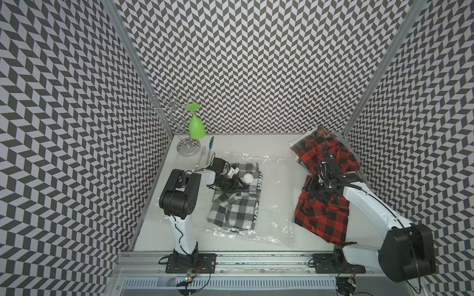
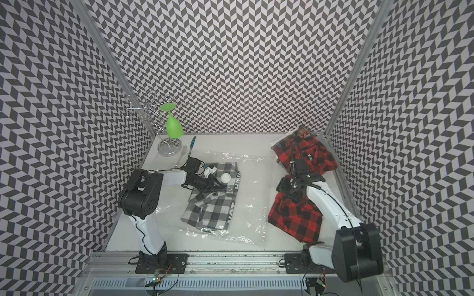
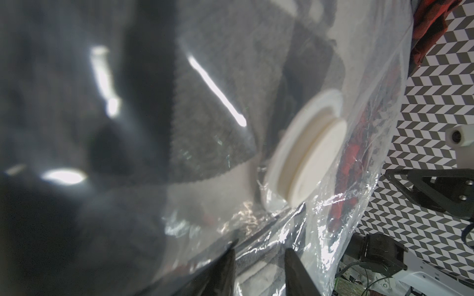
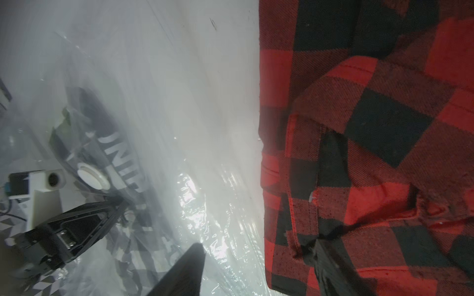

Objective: Take the shirt out of the vacuum bag
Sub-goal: Pick up the shirt from the center of the board.

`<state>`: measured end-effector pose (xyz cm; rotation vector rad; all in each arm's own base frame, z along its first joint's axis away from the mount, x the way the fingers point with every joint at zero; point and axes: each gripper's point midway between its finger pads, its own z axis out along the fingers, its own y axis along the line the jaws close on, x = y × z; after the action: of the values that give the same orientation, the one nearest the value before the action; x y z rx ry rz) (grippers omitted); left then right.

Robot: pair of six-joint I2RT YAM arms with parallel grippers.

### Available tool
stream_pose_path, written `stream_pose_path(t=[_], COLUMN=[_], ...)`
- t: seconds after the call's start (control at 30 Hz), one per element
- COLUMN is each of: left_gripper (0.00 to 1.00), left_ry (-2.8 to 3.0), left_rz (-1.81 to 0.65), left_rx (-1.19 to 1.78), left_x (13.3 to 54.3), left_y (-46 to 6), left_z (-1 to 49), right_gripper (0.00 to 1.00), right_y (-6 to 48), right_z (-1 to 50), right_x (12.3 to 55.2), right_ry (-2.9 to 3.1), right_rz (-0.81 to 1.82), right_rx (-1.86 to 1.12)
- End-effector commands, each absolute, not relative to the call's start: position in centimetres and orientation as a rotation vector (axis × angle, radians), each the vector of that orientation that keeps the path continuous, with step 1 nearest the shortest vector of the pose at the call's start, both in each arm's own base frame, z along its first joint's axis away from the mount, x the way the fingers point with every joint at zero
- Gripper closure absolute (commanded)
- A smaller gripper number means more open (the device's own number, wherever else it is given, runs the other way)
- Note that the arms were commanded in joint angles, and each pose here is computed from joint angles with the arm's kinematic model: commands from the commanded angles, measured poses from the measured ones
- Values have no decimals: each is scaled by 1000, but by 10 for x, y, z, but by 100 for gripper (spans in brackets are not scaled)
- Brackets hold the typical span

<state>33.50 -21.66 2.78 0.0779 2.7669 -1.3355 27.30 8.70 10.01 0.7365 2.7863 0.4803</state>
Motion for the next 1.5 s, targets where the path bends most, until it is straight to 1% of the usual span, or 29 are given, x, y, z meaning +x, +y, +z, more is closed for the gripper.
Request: stream_pose_path(t=[0.0,0.2,0.33,0.43,0.67,0.77,0.83,0.93,0.97,1.03,1.33,1.37,1.47], left_gripper=[64,64,64,64,64,64,64,64,64,64,64,64,64], left_ry=[3011,3007,3001,3002,3000,3003,3006,3007,3009,3009,3013,3013,3014], left_rz=[-1015,-1028,-1036,-1042,-1050,-1048,-1049,-1045,-1042,-1041,-1025,-1022,-1014], left_rx=[-104,-115,-123,-133,-150,-157,-161,-164,-165,-168,-166,-165,-165], left_x=[308,309,311,311,311,311,311,311,311,311,313,313,313], left_y=[-173,-172,-170,-169,-167,-165,-165,-163,-163,-162,-161,-161,-160], left_z=[-35,-35,-34,-36,-37,-39,-39,-40,-40,-41,-39,-39,-38], right_gripper=[31,31,31,31,32,35,39,50,52,58,99,100,100], right_y=[73,65,66,71,61,61,61,62,61,61,65,66,65], right_z=[94,72,67,53,33,28,20,9,7,2,-6,-2,18], right_x=[280,292,305,306,301,301,297,294,293,292,288,289,295], right_ry=[2782,2856,2876,2915,2962,2965,2986,3002,3000,3007,3021,3010,2957], right_rz=[323,136,100,76,-39,-40,-53,-47,-47,-45,4,30,83], right_rx=[738,690,662,642,629,626,623,620,621,619,606,605,614])
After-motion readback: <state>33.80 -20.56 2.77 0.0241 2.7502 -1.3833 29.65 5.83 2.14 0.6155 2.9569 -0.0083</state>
